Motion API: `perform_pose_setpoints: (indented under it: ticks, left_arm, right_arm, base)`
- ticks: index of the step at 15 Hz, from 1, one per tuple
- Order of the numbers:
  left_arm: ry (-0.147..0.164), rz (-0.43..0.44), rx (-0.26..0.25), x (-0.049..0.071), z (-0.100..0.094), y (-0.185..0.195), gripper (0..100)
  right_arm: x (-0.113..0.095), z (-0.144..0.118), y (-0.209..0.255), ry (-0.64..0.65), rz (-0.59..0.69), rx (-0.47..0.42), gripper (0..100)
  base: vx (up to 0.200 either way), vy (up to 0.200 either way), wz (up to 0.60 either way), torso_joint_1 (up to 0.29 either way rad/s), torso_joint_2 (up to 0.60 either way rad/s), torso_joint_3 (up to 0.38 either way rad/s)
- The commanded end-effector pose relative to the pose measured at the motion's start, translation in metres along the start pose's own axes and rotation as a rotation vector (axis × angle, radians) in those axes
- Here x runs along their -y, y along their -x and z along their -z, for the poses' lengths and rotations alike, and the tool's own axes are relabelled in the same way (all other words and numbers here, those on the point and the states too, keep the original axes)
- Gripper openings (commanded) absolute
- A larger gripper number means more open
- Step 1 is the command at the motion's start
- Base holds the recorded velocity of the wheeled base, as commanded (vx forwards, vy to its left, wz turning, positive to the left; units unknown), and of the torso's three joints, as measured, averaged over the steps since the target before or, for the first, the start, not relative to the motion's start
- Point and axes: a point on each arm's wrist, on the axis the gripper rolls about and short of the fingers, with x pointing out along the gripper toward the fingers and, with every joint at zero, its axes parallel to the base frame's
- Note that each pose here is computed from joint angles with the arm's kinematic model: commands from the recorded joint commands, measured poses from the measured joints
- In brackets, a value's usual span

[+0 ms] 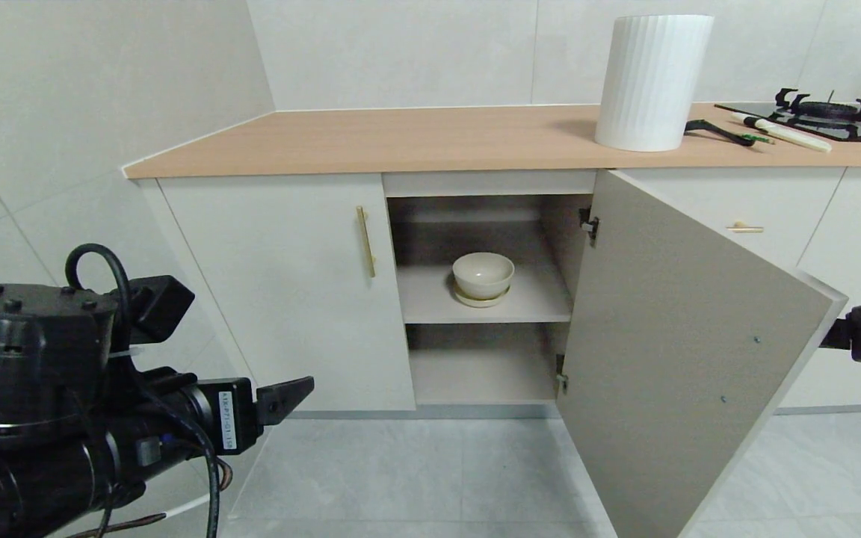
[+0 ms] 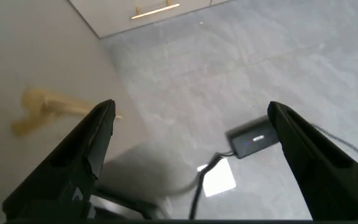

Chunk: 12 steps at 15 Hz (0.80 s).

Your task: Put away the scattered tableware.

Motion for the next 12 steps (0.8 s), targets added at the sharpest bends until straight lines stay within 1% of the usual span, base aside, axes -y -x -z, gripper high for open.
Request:
perform_pose_setpoints:
  ticks: [1,7,12]
  left_arm:
    - [0.0,-0.001,0.0,0.0,0.0,0.0,100]
    - [0.0,-0.001,0.001,0.0,0.0,0.0,100]
    - [0.0,0.001,0.006,0.0,-0.001,0.001,100]
  right_arm:
    - [-0.009,0.002,-0.011,0.002,-0.013,-0.028,100]
    - [-0.035,0.013,-0.006,0.019,-0.101,-0.054,100]
    - [-0.064,0.027,0.001,0.047,-0.196,-0.083,100]
  base:
    - [0.0,0.0,0.0,0.0,0.0,0.0]
    - [0.0,0.0,0.0,0.0,0.0,0.0]
    - [0.0,0.0,0.0,0.0,0.0,0.0]
